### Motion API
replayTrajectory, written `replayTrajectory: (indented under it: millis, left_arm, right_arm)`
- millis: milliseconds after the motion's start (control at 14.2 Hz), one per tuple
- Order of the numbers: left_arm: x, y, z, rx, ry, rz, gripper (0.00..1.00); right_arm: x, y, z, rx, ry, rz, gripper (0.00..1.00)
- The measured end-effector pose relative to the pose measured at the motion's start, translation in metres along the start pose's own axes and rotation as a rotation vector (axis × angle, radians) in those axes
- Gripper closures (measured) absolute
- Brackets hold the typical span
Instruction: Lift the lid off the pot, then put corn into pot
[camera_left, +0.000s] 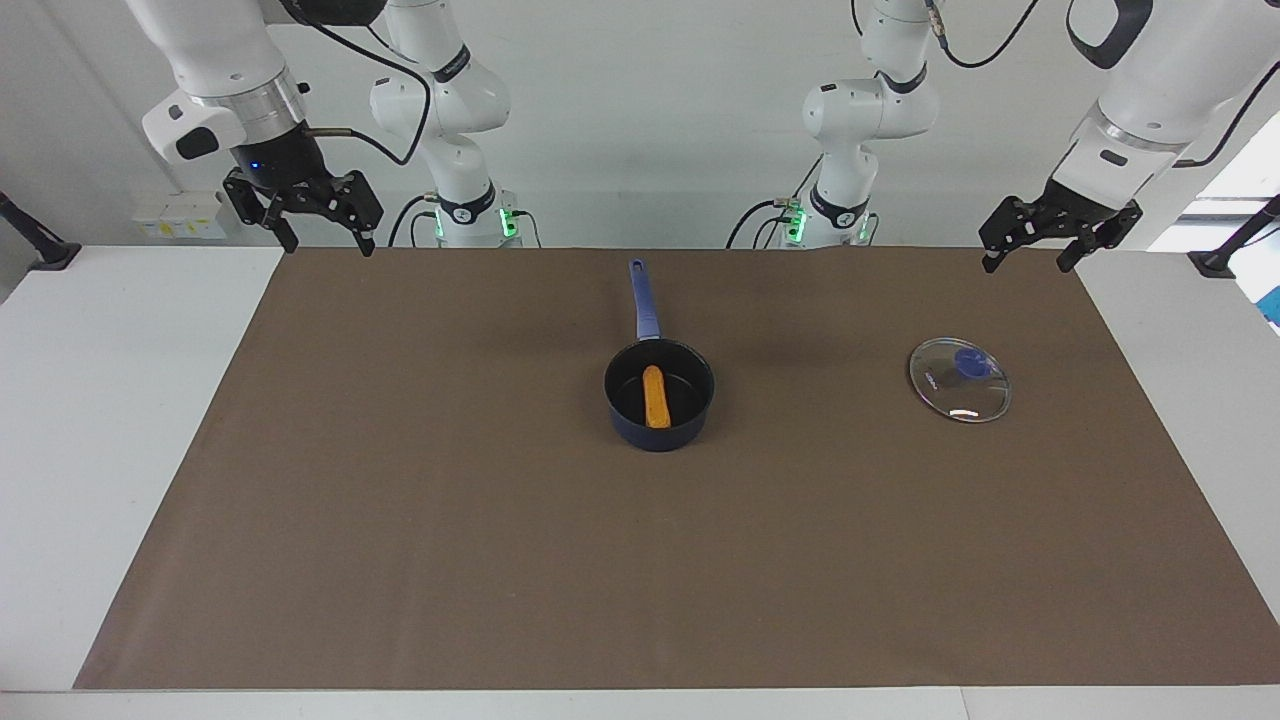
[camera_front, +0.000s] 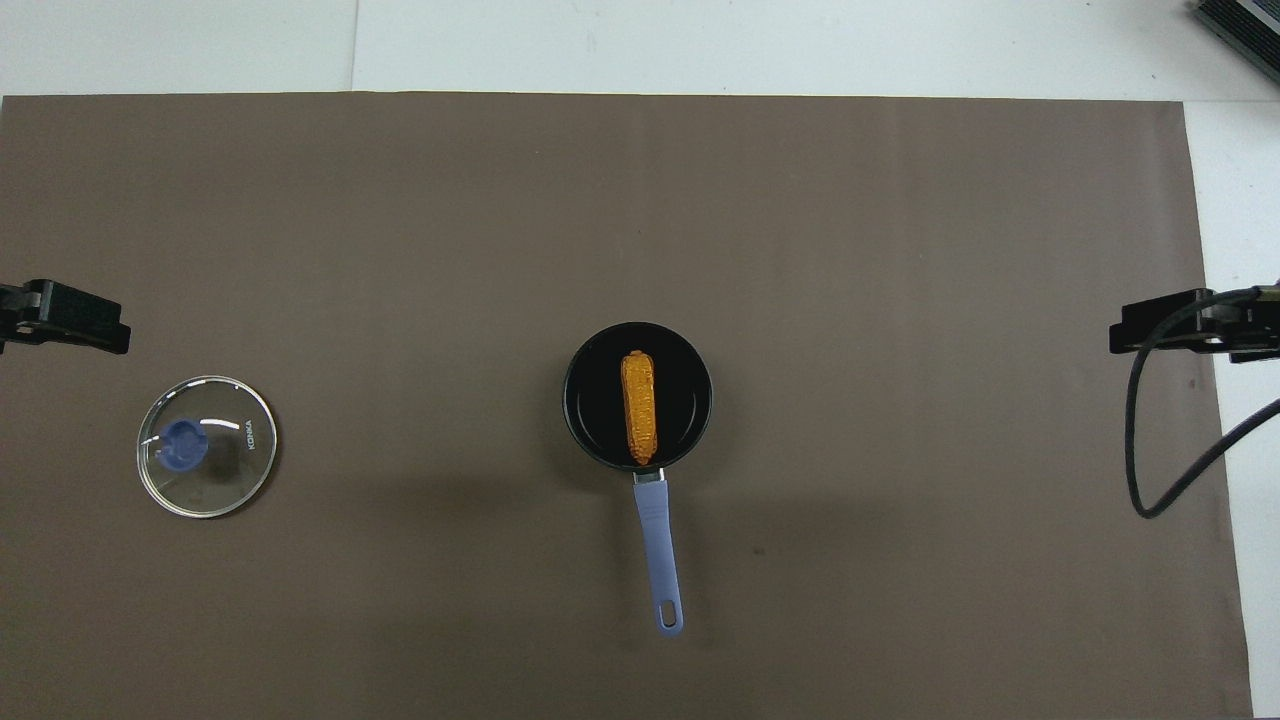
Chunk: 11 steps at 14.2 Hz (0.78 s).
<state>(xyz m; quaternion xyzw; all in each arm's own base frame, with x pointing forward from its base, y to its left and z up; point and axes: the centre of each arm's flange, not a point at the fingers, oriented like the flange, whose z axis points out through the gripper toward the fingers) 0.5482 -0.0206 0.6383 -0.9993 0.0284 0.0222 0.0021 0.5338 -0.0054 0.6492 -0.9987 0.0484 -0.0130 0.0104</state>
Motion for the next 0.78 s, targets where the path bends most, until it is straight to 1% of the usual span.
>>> replayTrajectory:
  millis: [352, 564, 775]
  left_arm:
    - [0.000, 0.000, 0.000, 0.000, -0.001, 0.000, 0.00]
    - [0.000, 0.000, 0.000, 0.000, -0.002, 0.000, 0.00]
    - [0.000, 0.000, 0.000, 0.000, -0.003, 0.000, 0.00]
  right_arm:
    - [0.000, 0.003, -0.002, 0.000, 0.003, 0.005, 0.00]
    - [-0.004, 0.004, -0.009, 0.002, 0.012, 0.005, 0.00]
    - [-0.005, 0.006, -0.011, -0.017, 0.016, 0.005, 0.00]
